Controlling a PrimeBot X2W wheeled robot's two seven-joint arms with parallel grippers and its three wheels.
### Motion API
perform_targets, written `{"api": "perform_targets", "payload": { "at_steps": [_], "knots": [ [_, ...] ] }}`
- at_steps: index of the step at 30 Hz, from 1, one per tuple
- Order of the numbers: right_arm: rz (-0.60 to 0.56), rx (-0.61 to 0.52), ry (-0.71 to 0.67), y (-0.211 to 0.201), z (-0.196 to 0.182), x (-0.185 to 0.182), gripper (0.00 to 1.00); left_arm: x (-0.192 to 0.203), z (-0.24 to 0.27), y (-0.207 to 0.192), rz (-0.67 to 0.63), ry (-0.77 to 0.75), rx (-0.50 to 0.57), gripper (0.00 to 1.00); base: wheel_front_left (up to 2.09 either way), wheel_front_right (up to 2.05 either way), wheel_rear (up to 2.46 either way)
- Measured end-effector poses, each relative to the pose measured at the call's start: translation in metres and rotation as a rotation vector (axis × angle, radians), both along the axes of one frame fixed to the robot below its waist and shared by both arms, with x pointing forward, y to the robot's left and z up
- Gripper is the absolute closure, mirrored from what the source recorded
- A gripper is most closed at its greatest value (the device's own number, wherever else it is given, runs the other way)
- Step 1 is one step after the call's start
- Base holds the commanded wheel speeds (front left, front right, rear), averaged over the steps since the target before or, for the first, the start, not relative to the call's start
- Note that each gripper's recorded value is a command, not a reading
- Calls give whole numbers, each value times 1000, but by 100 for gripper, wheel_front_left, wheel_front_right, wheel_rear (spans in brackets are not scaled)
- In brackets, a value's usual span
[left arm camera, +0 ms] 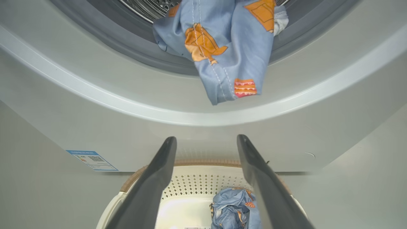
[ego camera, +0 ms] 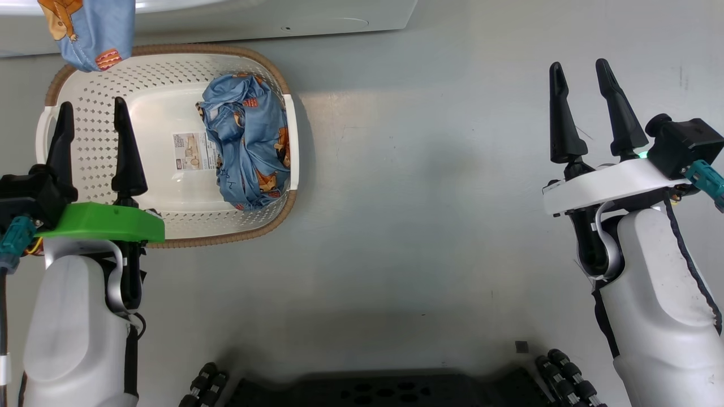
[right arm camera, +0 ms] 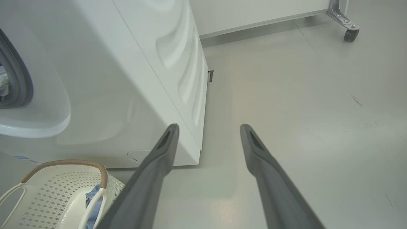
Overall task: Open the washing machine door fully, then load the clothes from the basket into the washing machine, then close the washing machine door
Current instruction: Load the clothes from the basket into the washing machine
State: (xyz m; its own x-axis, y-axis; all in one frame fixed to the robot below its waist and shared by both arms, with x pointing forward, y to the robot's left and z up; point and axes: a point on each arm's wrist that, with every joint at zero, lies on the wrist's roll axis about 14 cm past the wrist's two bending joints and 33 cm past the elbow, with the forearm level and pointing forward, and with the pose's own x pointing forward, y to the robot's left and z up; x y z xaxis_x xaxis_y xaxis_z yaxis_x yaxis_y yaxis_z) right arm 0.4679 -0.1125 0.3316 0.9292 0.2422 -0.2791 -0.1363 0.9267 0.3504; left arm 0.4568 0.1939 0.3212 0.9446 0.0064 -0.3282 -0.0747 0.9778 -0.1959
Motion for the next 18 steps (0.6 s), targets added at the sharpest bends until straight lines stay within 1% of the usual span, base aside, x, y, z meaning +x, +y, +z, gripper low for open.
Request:
{"api": "perform_targets", "payload": {
  "at_steps": [10, 18],
  "knots": [
    [4, 0, -4, 1, 3, 0, 0, 8, 16, -7, -25, -54, -9, 0, 0, 0, 0],
    [9, 7, -6, 4, 5, -1, 0, 20, 35, -21, -87, -109, -7, 0, 0, 0, 0]
  ]
}}
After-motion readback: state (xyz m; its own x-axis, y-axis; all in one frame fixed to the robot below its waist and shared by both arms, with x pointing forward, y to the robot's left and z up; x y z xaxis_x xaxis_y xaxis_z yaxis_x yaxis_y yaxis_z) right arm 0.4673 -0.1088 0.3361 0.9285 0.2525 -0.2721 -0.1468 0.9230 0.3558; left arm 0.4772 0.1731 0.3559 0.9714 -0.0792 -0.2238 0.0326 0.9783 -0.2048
